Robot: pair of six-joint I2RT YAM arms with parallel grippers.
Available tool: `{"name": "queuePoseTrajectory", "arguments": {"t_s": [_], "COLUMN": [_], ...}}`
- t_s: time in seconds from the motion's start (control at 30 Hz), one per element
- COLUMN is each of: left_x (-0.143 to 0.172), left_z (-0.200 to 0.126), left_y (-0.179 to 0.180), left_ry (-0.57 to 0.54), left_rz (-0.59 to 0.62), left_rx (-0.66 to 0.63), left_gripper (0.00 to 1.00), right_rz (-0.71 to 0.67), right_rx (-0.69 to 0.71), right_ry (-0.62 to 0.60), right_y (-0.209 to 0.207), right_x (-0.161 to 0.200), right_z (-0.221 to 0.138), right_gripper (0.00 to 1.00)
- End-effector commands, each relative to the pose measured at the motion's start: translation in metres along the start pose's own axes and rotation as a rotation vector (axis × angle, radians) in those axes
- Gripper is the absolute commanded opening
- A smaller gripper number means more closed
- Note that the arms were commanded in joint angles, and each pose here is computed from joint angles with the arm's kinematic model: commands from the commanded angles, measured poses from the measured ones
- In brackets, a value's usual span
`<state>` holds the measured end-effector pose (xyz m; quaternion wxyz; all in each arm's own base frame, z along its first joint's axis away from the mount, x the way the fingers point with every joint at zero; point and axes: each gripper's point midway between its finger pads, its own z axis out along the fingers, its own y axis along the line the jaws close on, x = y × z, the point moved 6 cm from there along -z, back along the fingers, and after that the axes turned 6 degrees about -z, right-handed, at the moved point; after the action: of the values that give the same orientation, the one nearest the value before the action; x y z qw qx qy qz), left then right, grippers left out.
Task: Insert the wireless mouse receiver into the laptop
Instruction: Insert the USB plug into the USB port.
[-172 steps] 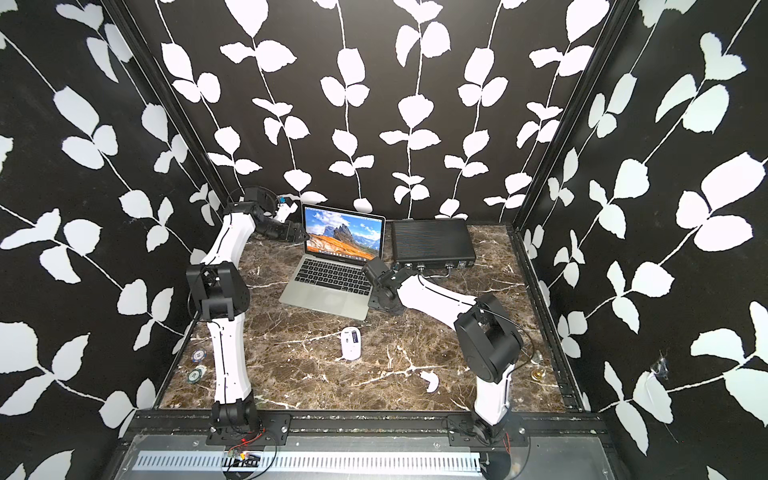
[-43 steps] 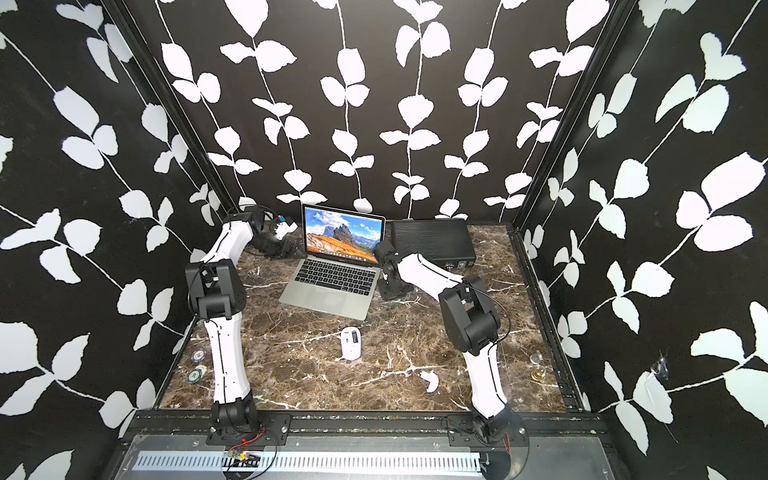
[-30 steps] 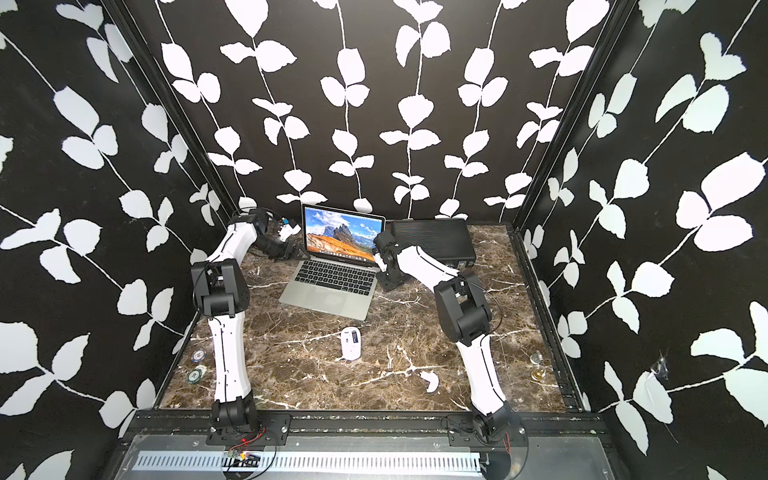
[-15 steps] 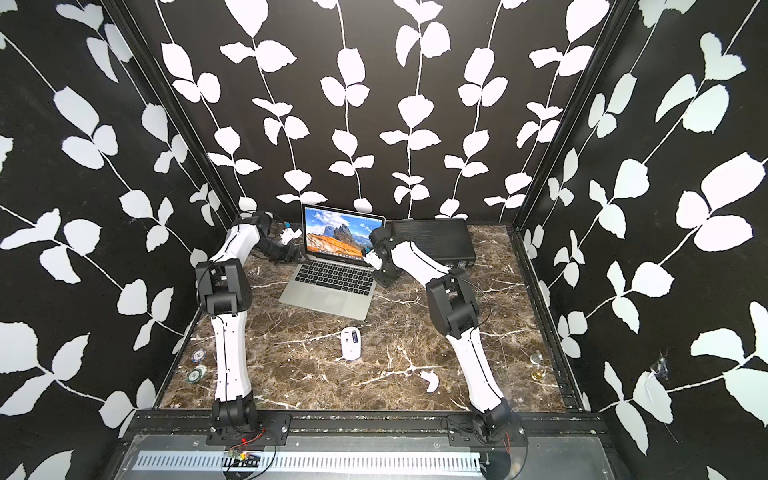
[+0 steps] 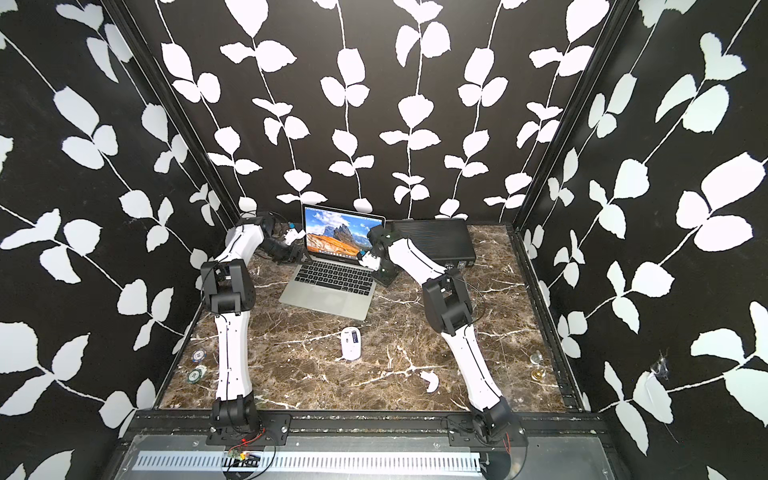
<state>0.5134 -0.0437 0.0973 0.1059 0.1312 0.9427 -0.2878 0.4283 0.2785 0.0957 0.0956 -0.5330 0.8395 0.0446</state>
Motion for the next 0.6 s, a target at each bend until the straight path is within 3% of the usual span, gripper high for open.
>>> {"name": "queuePoseTrajectory", "arguments": {"t_s": [0.0, 0.57], "left_x": [-0.001, -0.008], "left_z": [0.006, 0.016], "left_y": [-0.012, -0.027], "left_ry": [0.013, 0.015], "left_rz": [0.026, 0.06], "left_rx": [0.043, 0.071], "left_gripper": [0.79, 0.77], "right_rz": [-0.03, -0.051], "right_rx": [-0.027, 0.013], "right_ry": [0.041, 0.116], "right_y": [0.001, -0.01], "right_x": [0.005, 0.012], "right_z": [0.008, 0.019], "right_gripper": [0.03, 0.0]}}
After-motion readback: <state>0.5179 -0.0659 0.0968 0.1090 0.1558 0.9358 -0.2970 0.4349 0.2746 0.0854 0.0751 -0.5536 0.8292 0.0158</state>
